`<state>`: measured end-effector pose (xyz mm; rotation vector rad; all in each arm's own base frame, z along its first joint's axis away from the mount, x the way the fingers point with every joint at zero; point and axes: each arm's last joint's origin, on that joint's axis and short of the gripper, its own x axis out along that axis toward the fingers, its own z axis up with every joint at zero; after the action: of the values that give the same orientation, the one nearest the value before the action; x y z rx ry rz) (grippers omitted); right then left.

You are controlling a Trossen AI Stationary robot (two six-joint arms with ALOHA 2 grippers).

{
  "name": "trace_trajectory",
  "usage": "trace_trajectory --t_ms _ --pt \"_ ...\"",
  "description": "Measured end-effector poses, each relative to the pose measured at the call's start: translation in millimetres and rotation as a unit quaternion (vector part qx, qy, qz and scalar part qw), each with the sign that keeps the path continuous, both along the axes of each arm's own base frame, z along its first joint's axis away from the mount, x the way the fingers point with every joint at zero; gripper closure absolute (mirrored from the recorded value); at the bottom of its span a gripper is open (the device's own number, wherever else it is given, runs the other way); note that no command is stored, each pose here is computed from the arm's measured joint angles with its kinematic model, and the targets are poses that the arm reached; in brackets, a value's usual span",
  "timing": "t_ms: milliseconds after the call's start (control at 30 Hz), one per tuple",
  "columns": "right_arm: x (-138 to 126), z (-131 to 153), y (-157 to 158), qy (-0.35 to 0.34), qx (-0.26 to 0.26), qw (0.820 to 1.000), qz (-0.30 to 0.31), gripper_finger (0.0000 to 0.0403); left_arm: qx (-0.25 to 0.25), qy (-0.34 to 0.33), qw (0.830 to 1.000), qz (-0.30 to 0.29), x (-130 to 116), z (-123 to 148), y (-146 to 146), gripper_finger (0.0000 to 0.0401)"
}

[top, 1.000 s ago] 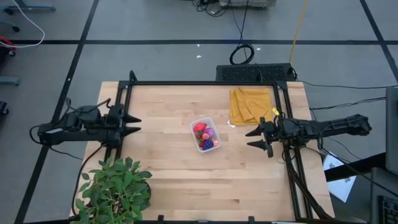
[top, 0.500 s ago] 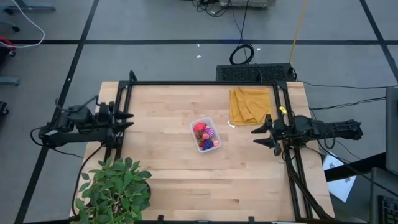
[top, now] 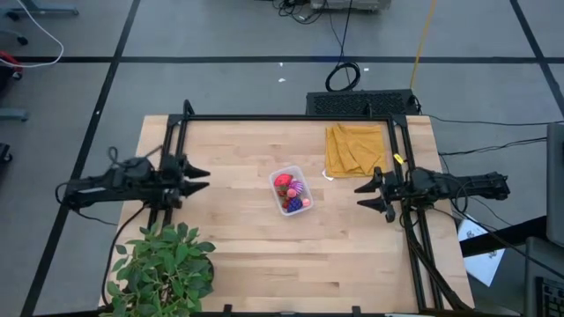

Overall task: Pick and placing Produce into tupperware
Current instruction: Return to Home Position

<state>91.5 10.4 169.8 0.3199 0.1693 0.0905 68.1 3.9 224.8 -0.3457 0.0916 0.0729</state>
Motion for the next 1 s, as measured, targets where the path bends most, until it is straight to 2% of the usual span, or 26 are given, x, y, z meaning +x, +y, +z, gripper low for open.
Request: trace_trajectory --t_ms 167,333,467,633,733,1000 --pt "0 4 0 -0.021 -0.006 1.000 0.002 0.0211 0.015 0.014 1.000 -0.001 14 -31 1 0.0205" --pt "-1 4 1 -0.024 -0.016 0.999 0.028 0.0211 0.070 -0.007 0.998 -0.003 24 -52 2 0.0206" --pt "-1 3 1 -0.023 -0.026 0.999 0.030 0.0211 0.100 -0.010 0.995 0.012 26 -53 4 0.0206" --pt "-1 4 1 -0.031 -0.061 0.997 0.034 0.0211 0.106 -0.009 0.994 0.020 26 -54 5 0.0205" --pt "2 1 2 -0.059 -0.073 0.995 0.033 0.0211 0.113 -0.009 0.993 0.023 26 -54 5 0.0205" --pt "5 0 1 -0.097 -0.075 0.992 0.023 0.0211 0.119 -0.008 0.992 0.030 26 -54 7 0.0205"
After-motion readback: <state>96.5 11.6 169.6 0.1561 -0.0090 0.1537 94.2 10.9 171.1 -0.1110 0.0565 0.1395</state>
